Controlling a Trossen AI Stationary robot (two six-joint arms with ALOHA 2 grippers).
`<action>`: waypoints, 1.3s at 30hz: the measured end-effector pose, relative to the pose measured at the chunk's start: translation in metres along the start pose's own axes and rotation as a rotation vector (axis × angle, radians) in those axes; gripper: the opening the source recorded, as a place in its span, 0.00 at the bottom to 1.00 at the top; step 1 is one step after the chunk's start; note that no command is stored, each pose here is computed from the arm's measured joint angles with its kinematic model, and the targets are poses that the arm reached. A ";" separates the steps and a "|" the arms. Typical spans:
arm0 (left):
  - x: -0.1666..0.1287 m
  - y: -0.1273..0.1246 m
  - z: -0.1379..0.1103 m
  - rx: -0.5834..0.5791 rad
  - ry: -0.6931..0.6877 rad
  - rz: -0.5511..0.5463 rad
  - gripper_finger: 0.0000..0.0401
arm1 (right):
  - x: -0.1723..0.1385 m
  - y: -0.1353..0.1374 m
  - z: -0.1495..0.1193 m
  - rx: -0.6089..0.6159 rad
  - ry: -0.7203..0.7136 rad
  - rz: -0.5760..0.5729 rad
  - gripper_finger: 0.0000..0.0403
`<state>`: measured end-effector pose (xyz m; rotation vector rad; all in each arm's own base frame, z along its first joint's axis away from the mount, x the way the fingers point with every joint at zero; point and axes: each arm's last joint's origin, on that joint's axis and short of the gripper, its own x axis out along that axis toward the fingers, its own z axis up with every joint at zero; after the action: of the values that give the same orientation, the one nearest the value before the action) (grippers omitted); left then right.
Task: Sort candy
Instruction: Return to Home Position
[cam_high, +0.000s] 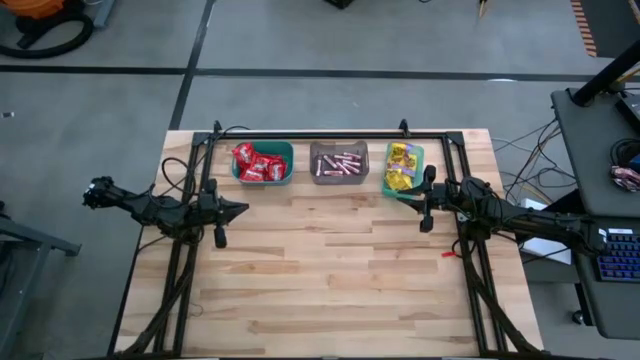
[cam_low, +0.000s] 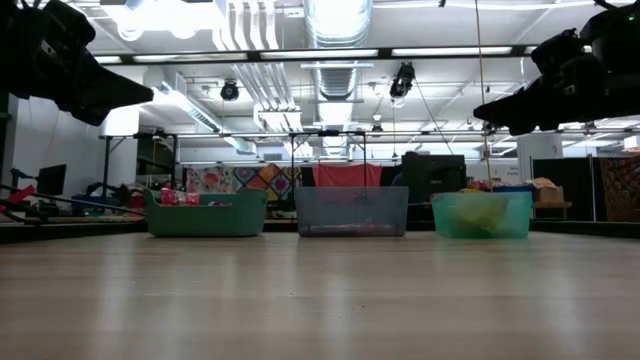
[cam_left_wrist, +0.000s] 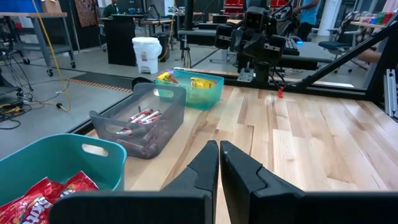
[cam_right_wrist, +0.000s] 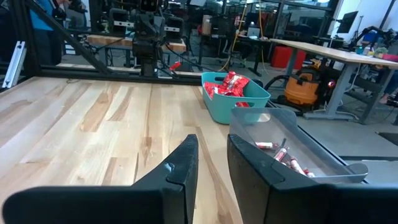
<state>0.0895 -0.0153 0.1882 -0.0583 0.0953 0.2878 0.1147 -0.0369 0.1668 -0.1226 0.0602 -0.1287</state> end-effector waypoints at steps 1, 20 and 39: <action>0.000 0.000 0.000 0.000 0.000 0.000 0.00 | 0.000 0.000 0.000 0.000 0.000 0.000 0.20; 0.000 0.000 0.000 0.000 0.000 0.000 0.00 | 0.000 0.000 0.000 0.000 0.000 0.000 0.20; 0.000 0.000 0.000 0.000 0.000 0.000 0.00 | 0.000 0.000 0.000 0.000 0.000 0.000 0.18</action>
<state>0.0895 -0.0153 0.1882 -0.0582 0.0953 0.2878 0.1147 -0.0369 0.1669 -0.1227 0.0598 -0.1290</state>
